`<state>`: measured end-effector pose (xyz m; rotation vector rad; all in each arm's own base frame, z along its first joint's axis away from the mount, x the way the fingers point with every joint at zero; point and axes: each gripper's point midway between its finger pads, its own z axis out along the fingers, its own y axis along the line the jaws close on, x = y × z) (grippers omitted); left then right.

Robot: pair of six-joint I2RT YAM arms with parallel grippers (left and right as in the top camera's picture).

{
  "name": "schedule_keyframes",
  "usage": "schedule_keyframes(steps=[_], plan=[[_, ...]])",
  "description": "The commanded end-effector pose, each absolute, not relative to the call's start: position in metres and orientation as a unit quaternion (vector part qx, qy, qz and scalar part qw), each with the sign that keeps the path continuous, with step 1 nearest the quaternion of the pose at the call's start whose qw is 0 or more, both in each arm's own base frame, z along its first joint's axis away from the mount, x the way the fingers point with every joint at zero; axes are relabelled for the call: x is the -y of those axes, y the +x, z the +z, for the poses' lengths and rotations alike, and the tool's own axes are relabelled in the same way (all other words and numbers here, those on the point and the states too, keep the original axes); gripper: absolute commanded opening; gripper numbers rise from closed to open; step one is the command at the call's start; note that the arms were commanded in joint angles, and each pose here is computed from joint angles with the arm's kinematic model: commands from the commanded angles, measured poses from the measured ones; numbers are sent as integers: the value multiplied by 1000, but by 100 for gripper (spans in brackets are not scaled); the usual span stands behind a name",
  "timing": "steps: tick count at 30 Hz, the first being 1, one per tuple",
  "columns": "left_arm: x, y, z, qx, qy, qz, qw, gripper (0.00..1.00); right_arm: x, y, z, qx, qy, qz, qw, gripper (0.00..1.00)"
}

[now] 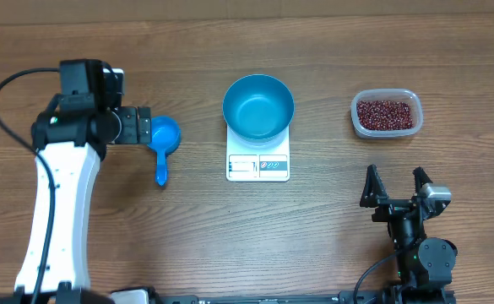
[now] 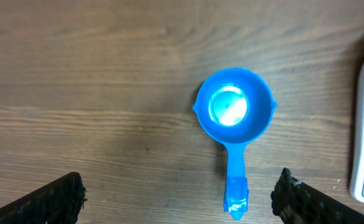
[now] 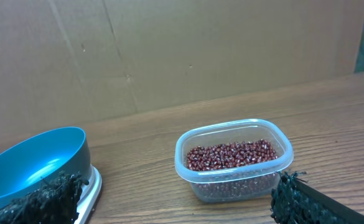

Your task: Scoop item into bowl and weigh 150g on scale

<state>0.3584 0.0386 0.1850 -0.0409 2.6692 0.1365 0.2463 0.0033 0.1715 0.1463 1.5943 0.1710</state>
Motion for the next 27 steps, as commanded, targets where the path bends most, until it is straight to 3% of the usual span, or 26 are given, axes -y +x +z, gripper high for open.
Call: schedule_keyframes(steps=[1, 27], plan=[[-39, 366, 176, -975, -6, 44, 217, 100, -5, 246, 169, -713, 65, 82, 694, 100], [-41, 388, 78, -993, -2, 37, 114, 100, -5, 246, 169, -713, 65, 82, 694, 100]])
